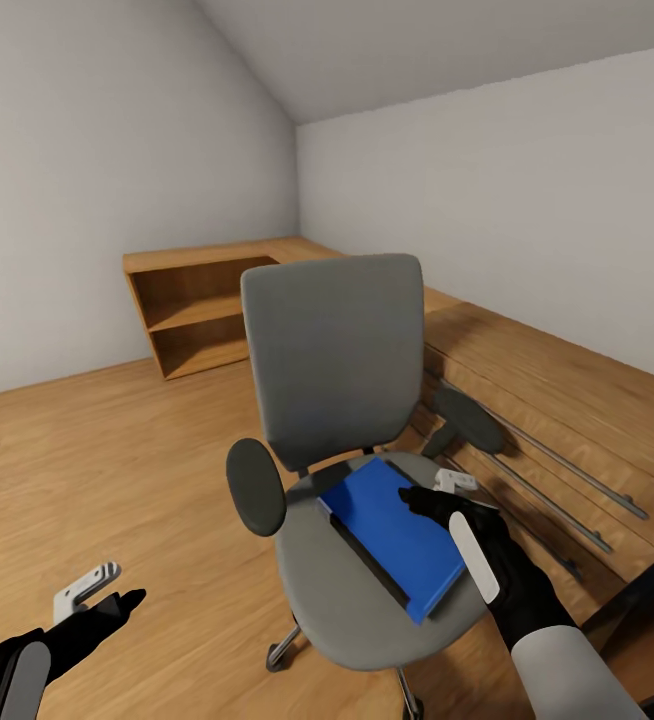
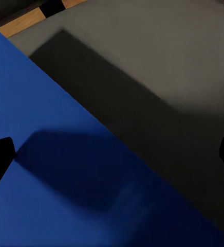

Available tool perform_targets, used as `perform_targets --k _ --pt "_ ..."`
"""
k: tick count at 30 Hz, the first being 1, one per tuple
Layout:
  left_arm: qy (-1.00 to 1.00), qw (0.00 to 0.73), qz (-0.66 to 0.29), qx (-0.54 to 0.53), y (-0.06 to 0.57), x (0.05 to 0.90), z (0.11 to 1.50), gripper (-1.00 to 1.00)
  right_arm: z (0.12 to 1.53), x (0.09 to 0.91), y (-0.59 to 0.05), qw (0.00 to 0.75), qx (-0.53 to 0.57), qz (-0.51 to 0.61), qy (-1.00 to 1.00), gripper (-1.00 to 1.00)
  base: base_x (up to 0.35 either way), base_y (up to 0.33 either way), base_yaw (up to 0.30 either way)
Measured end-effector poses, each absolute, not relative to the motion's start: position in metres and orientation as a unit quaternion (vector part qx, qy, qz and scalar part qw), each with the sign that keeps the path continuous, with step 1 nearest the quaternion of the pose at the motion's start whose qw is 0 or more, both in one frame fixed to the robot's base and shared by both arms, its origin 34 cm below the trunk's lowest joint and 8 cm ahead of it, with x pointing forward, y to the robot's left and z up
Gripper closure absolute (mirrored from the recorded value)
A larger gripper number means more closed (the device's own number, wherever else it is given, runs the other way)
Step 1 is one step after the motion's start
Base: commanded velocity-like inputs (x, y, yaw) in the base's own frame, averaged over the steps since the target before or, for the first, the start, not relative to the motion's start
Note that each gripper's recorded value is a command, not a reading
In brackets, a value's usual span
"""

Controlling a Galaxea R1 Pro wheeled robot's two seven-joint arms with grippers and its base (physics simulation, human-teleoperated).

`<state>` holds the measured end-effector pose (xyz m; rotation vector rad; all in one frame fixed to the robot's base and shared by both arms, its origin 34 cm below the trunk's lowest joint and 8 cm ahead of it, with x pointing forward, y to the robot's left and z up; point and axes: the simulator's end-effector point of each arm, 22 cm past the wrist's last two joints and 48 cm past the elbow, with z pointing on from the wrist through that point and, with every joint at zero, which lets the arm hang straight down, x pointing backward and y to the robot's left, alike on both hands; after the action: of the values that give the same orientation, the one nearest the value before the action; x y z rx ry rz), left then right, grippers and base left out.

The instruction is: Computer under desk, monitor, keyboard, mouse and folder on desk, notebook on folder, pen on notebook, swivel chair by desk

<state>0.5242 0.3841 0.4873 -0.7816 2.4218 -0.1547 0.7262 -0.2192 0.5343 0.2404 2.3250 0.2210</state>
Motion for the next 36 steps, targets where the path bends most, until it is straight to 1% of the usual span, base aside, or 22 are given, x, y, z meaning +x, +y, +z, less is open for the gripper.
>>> perform_targets --k 4,11,17,24,30,36 --pt "0.909 0.291 -0.058 -0.293 0.3841 0.5240 0.4865 -1.00 0.5346 0.7267 -0.2195 0.387 0.094 0.086 0.913 -1.00 -0.185 0.000 0.000" --pt "0.909 0.291 -0.057 -0.294 0.3847 0.5239 0.4865 -1.00 0.5354 0.7269 -0.2197 0.388 0.093 0.085 0.913 -1.00 -0.057 0.000 0.000" --pt "0.909 0.291 -0.057 -0.294 0.3847 0.5240 0.4863 -1.00 0.5343 0.7266 -0.2196 0.387 0.094 0.085 0.913 -1.00 -0.214 0.000 0.000" --pt "0.909 0.292 -0.058 -0.294 0.3849 0.5238 0.4865 -1.00 0.5348 0.7266 -0.2199 0.388 0.093 0.084 0.913 -1.00 -0.043 0.000 0.000" --pt "0.909 0.292 -0.057 -0.294 0.3851 0.5239 0.4865 -1.00 0.5341 0.7265 -0.2197 0.387 0.094 0.085 0.913 -1.00 -0.176 -0.018 0.000" --pt "0.909 0.292 -0.057 -0.294 0.3852 0.5238 0.4866 -1.00 0.5343 0.7265 -0.2201 0.388 0.094 0.084 0.913 -1.00 -0.025 -0.002 0.000"
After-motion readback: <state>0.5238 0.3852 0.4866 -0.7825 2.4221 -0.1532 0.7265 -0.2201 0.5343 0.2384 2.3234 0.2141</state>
